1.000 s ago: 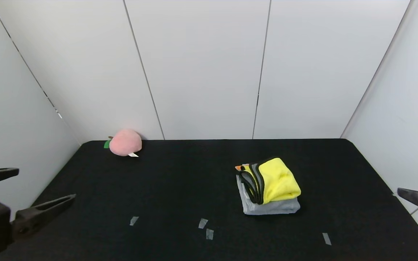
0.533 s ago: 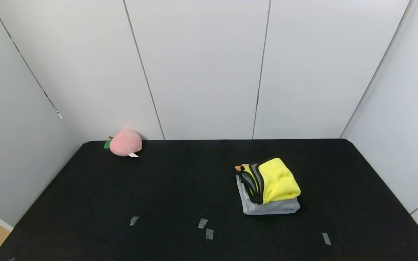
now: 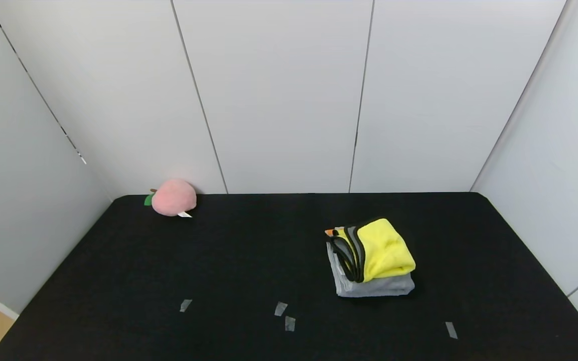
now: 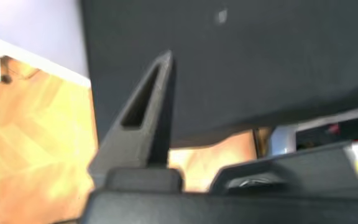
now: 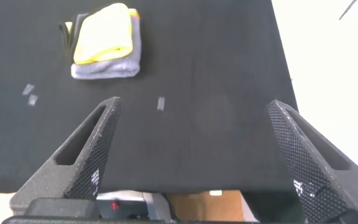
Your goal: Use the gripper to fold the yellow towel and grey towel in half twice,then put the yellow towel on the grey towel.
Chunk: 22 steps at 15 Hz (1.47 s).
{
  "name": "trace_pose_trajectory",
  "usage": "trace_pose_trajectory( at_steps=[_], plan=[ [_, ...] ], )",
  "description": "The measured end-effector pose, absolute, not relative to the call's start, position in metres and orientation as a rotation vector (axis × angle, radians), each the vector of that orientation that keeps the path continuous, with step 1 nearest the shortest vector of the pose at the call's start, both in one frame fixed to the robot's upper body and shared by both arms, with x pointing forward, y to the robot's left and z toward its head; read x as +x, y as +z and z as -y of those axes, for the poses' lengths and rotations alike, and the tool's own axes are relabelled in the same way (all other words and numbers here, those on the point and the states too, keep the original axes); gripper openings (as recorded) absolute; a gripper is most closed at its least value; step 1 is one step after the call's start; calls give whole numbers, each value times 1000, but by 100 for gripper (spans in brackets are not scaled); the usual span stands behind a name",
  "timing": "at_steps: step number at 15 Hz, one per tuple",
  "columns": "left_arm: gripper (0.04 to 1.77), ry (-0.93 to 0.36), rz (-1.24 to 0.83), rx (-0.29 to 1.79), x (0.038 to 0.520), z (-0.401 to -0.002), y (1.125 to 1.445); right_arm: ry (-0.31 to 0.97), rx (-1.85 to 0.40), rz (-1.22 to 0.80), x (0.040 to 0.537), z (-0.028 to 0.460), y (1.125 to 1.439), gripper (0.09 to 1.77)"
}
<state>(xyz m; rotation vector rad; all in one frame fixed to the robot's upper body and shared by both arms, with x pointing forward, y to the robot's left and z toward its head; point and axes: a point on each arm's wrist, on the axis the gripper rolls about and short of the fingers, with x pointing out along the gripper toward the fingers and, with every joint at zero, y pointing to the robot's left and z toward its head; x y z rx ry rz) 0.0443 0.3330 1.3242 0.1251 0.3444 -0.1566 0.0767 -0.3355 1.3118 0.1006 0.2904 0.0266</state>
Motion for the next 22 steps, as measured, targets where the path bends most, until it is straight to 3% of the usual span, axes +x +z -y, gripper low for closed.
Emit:
trace_pose_trajectory(
  at_steps=[13,17,22],
  plan=[
    [172,-183,-248,3,-7,-329,1251,49,65,-132,20,335,1247,171],
    [172,-120,-120,-33,11,-331,1245,53,43,90,33,335,1248,171],
    [172,-35,56,14,53,-333,1217,43,-65,183,62,335,1213,171]
  ],
)
